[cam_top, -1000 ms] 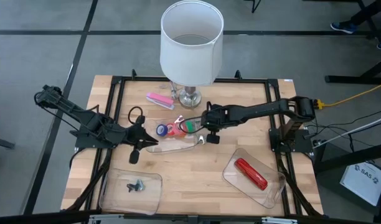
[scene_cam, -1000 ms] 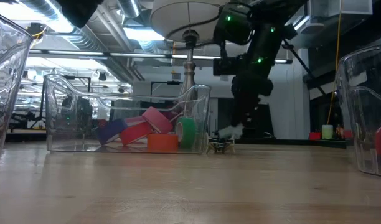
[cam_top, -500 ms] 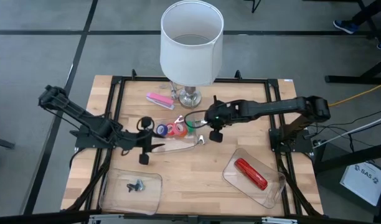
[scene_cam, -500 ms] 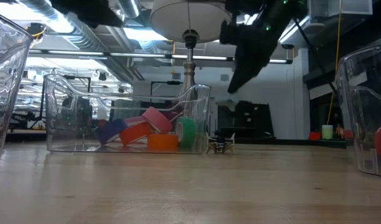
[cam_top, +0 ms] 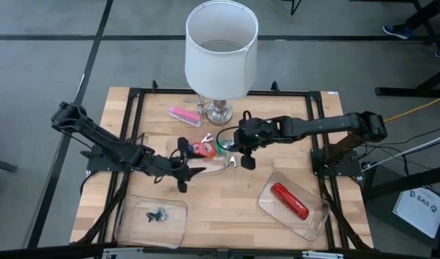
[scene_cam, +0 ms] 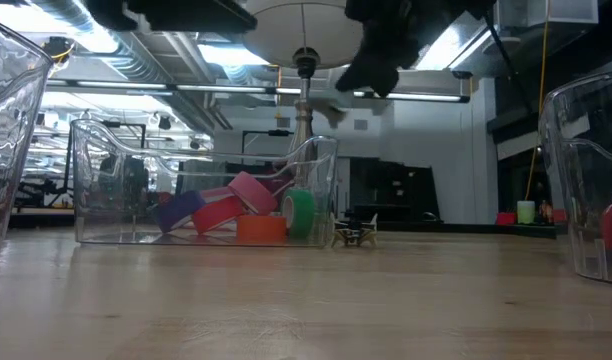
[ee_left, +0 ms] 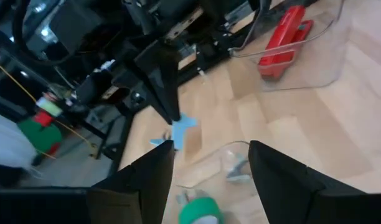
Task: Pick and place Stapler, Stapler remover, tape
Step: Put the blue staple remover into the bottom left transparent bin
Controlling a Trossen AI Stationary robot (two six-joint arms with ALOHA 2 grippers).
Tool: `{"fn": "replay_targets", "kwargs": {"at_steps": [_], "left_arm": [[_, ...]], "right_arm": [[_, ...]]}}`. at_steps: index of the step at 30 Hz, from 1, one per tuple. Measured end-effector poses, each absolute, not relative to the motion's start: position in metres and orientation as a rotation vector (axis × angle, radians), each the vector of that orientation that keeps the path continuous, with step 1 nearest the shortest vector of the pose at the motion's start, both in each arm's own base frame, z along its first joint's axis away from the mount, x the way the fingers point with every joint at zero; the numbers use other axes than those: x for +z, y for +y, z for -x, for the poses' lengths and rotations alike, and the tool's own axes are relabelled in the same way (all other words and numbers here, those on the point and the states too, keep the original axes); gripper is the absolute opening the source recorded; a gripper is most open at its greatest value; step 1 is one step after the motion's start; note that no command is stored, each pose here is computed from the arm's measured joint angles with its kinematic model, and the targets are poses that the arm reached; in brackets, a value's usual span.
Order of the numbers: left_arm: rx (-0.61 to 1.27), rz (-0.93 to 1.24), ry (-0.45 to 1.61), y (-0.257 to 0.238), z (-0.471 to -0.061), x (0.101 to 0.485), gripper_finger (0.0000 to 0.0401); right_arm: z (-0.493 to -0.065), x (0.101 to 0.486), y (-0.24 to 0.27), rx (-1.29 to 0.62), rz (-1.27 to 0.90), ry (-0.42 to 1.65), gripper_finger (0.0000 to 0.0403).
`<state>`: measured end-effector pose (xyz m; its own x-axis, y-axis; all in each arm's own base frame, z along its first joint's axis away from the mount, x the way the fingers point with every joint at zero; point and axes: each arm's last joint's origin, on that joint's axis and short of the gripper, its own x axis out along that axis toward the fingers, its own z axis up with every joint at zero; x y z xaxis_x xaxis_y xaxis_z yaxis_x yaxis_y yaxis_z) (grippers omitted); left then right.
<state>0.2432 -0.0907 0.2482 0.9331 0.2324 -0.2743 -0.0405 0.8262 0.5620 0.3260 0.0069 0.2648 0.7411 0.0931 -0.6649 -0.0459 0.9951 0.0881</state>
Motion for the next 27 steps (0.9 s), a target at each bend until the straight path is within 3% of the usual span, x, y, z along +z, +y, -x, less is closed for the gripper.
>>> {"fn": "replay_targets", "kwargs": {"at_steps": [13,27], "left_arm": [[0.165,-0.776,0.299,-0.083,-0.275,0.232,0.0204],[0.173,-0.793,0.285,-0.068,-0.294,0.217,0.0194]], "right_arm": [[-0.333,0.276,0.021,0.198,-0.05,0.594,0.0002],[-0.334,0.277,0.022,0.23,-0.061,0.578,0.0002]]}}
